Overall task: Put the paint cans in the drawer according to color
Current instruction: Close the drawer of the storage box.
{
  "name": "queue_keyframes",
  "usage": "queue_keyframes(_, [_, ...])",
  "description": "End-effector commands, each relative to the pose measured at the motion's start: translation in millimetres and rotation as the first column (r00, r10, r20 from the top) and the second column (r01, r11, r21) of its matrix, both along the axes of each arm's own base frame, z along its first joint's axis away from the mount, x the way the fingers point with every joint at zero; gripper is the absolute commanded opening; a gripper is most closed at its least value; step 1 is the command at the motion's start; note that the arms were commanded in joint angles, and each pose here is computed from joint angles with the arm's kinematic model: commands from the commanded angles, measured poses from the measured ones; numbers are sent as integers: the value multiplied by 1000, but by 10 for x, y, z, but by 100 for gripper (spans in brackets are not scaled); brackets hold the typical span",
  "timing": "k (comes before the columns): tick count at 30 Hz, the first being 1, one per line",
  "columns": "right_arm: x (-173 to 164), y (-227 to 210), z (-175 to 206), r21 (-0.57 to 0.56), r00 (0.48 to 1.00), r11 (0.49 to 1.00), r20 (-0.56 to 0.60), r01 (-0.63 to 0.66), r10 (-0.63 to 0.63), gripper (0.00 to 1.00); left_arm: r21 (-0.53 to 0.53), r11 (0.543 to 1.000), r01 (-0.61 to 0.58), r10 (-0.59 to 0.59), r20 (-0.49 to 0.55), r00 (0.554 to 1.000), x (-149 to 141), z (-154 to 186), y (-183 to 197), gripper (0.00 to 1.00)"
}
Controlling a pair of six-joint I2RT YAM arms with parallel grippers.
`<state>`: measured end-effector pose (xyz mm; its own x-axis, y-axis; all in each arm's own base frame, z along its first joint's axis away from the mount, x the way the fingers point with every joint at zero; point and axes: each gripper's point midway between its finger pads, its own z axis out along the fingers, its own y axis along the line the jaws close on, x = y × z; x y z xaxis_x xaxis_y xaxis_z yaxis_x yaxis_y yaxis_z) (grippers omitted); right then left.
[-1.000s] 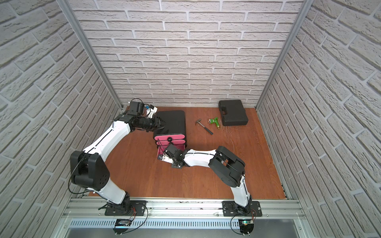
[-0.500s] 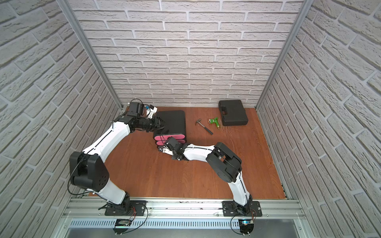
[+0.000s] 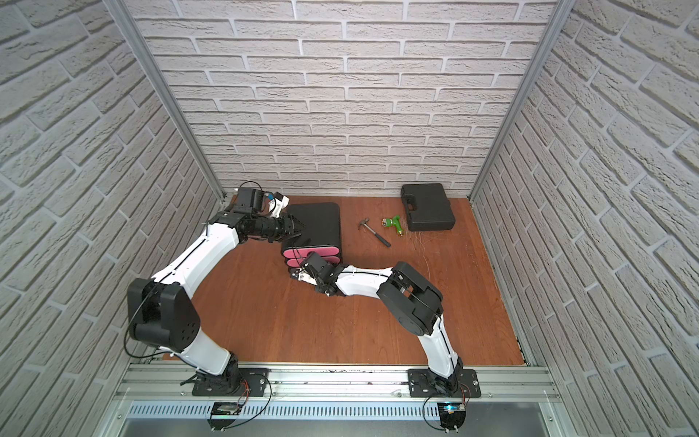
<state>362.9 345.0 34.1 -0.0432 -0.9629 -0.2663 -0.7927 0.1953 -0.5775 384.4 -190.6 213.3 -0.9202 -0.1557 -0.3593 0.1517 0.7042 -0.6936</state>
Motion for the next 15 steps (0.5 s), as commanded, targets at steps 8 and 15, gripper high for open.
queue_keyframes(8, [-576,-22,332,149,992,988,-113,-31,48,3,187,982,-15,72,-301,951,-386,-805,252,44])
queue_keyframes(15, [-998,-199,695,261,971,961,-238,88,-25,5,158,987,-23,65,-263,963,-302,-654,210,45])
